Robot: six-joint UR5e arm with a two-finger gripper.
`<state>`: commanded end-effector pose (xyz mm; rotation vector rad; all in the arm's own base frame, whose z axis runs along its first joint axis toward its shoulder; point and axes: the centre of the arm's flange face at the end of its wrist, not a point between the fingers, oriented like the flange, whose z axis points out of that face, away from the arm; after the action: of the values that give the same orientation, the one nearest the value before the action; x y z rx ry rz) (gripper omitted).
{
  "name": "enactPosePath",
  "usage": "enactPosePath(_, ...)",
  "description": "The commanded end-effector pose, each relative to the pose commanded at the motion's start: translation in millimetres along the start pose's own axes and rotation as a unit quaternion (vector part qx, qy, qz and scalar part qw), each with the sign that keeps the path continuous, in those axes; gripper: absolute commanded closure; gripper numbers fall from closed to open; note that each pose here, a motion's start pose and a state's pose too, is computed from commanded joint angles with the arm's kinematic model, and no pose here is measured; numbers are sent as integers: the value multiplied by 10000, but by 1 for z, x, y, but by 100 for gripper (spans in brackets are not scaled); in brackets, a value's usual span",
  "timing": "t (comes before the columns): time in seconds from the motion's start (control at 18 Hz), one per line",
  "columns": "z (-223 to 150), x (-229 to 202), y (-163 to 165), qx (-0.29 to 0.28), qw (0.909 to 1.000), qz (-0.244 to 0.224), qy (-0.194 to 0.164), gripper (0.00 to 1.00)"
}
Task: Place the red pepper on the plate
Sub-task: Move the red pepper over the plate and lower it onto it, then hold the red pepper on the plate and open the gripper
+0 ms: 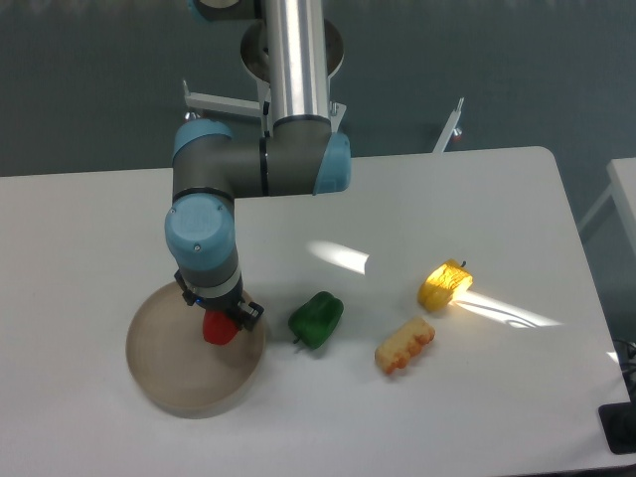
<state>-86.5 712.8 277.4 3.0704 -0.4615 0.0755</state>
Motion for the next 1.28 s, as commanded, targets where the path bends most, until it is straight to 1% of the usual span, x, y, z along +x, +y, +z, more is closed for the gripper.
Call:
enactPosePath(0.39, 9, 6, -5, -81, 9999, 59, 34, 55)
enactPosePath(0.67, 11, 8, -12, -216, 9996, 101, 123, 55)
enactPosePath(1.28, 20, 13, -16, -268, 9994, 138, 145, 55)
